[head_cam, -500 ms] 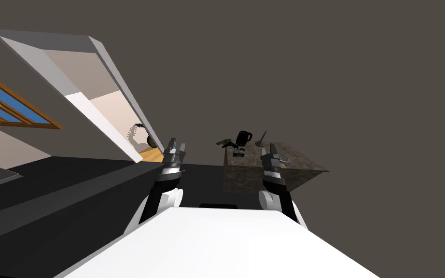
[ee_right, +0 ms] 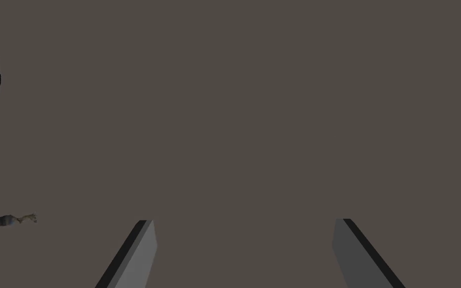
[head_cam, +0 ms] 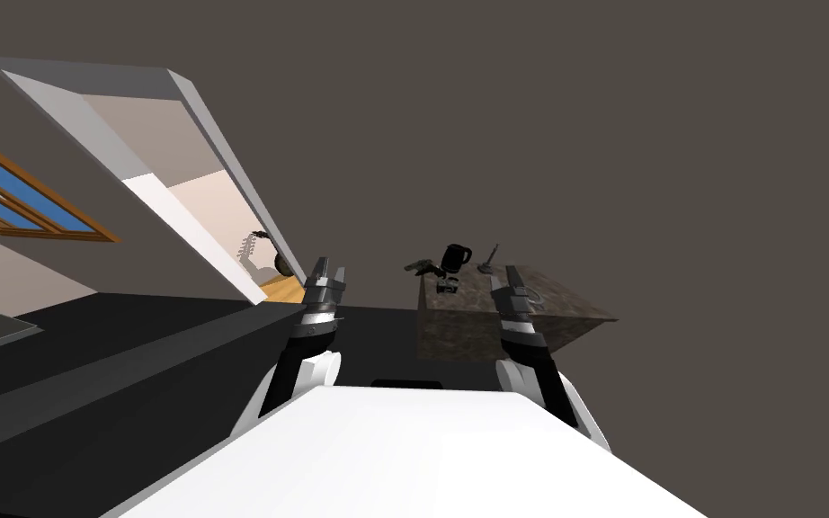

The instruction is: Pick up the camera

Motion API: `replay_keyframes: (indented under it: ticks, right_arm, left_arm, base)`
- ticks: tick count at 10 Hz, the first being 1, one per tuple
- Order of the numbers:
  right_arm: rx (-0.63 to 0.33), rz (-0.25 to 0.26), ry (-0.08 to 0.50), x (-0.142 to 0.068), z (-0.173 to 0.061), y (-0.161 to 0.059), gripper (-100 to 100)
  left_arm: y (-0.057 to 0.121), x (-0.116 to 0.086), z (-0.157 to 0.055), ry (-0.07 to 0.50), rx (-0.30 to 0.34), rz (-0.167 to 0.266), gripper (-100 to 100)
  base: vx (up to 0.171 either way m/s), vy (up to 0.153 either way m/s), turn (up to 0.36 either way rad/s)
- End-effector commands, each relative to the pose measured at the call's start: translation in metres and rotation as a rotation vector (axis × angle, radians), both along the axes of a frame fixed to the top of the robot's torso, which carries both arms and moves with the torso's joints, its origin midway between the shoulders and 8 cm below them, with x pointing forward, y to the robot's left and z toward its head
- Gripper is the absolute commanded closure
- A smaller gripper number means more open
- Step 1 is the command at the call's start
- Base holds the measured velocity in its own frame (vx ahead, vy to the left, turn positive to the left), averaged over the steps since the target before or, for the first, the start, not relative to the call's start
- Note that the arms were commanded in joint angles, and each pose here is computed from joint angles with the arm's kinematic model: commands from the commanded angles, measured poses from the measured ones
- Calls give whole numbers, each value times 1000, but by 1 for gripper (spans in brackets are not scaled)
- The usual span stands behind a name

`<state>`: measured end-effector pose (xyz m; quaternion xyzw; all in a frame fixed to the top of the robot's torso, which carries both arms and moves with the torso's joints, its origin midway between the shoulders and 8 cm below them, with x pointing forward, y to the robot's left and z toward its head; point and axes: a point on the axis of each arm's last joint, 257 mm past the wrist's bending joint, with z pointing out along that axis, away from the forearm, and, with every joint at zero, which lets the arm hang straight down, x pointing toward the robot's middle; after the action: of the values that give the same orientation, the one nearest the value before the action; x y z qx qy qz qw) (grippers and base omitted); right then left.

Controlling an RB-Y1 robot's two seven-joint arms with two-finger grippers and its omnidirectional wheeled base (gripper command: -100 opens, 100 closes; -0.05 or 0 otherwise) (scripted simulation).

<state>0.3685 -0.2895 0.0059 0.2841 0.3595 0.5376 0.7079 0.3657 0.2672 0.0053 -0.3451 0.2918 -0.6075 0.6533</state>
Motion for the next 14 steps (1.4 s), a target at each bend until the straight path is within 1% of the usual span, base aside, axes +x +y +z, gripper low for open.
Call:
replay_keyframes:
  ticks: [1, 3, 4, 5, 6, 7, 8, 9, 10, 11, 12, 13, 14]
  right_arm:
    - [-32, 11, 4, -1, 2, 0, -100]
    - [-104, 21, 8, -5, 8, -4, -100]
    - [-125, 32, 12, -4, 8, -2, -100]
    - [-164, 36, 14, -6, 12, -4, -100]
    - [-179, 43, 16, -5, 12, -2, -100]
    - [-223, 48, 19, -7, 15, -4, -100]
    - [-237, 56, 21, -6, 15, -2, -100]
    - [-283, 60, 23, -7, 18, -4, -100]
    - [-299, 68, 26, -7, 18, -2, -100]
    - [-345, 71, 28, -8, 21, -3, -100]
    - [-366, 82, 31, -7, 21, -1, -100]
    - [-413, 84, 34, -8, 23, -3, -100]
    - [-437, 96, 37, -7, 23, 1, -100]
  left_arm:
    - [0, 0, 0, 0, 0, 0, 0]
    - [0, 0, 0, 0, 0, 0, 0]
    - [0, 0, 0, 0, 0, 0, 0]
    - [0, 0, 0, 0, 0, 0, 0]
    - [0, 0, 0, 0, 0, 0, 0]
    - [0, 0, 0, 0, 0, 0, 0]
    - [0, 0, 0, 0, 0, 0, 0]
    - [0, 0, 0, 0, 0, 0, 0]
    - [0, 0, 0, 0, 0, 0, 0]
    - [0, 0, 0, 0, 0, 0, 0]
    - [0, 0, 0, 0, 0, 0, 0]
    - [0, 0, 0, 0, 0, 0, 0]
    - [0, 0, 0, 0, 0, 0, 0]
  base:
    - [19, 34, 2]
    - [17, 36, 29]
    - [16, 31, 6]
    - [19, 29, 34]
    - [16, 24, 17]
    - [17, 29, 39]
    - [11, 22, 25]
    - [11, 26, 64]
    - [13, 21, 28]
    - [8, 24, 59]
    - [8, 17, 44]
    - [8, 18, 101]
    - [7, 13, 42]
